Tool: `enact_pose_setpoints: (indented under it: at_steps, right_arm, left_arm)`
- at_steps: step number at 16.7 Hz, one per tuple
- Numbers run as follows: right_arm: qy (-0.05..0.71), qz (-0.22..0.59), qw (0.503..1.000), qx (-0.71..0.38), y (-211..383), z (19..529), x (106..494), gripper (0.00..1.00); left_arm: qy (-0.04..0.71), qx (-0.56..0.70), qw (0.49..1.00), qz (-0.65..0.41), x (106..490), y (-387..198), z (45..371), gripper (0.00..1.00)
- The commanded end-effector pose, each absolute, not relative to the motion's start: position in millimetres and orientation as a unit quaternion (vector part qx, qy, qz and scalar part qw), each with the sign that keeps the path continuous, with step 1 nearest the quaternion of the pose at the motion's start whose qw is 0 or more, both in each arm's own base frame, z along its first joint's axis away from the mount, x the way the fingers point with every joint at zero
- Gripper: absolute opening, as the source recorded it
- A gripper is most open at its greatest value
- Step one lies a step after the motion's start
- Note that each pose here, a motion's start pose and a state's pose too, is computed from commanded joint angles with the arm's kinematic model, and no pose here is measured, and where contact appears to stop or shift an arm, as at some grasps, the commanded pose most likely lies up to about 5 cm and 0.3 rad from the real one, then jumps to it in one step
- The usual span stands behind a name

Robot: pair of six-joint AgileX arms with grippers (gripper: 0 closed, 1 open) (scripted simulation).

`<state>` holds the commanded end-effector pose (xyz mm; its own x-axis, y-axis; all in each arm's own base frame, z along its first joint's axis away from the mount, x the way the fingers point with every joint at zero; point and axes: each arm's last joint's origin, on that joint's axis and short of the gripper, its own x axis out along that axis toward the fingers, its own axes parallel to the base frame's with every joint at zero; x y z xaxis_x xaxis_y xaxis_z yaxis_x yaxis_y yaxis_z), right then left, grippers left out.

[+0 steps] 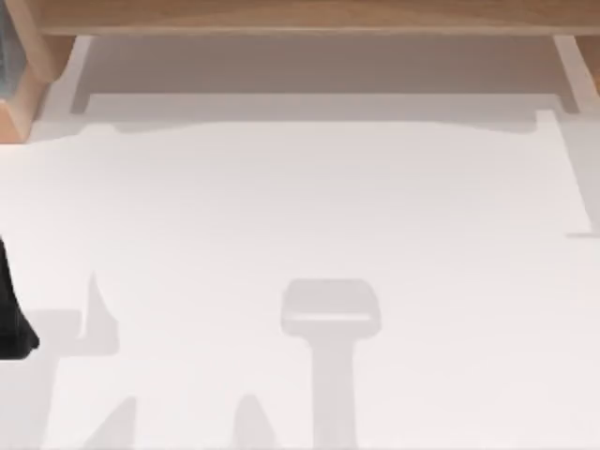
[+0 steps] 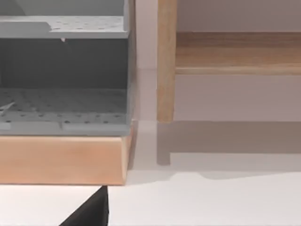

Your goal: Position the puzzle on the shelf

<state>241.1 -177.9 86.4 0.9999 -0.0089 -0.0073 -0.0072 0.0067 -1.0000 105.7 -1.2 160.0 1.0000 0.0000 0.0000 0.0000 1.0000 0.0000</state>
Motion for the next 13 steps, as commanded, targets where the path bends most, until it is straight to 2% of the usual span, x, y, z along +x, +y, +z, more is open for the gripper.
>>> enact_pose_setpoints:
  at_steps: [8, 13]
  right_arm:
    - [0.006, -0.001, 0.709, -0.705, -177.9, 86.4, 241.1, 0.98]
    - [0.006, -0.001, 0.709, -0.705, -177.9, 86.4, 241.1, 1.00]
  left_arm:
    - [0.000, 0.000, 1.000, 0.000, 105.7, -1.2, 160.0, 1.00]
    - [0.000, 0.000, 1.000, 0.000, 105.7, -1.2, 160.0, 1.00]
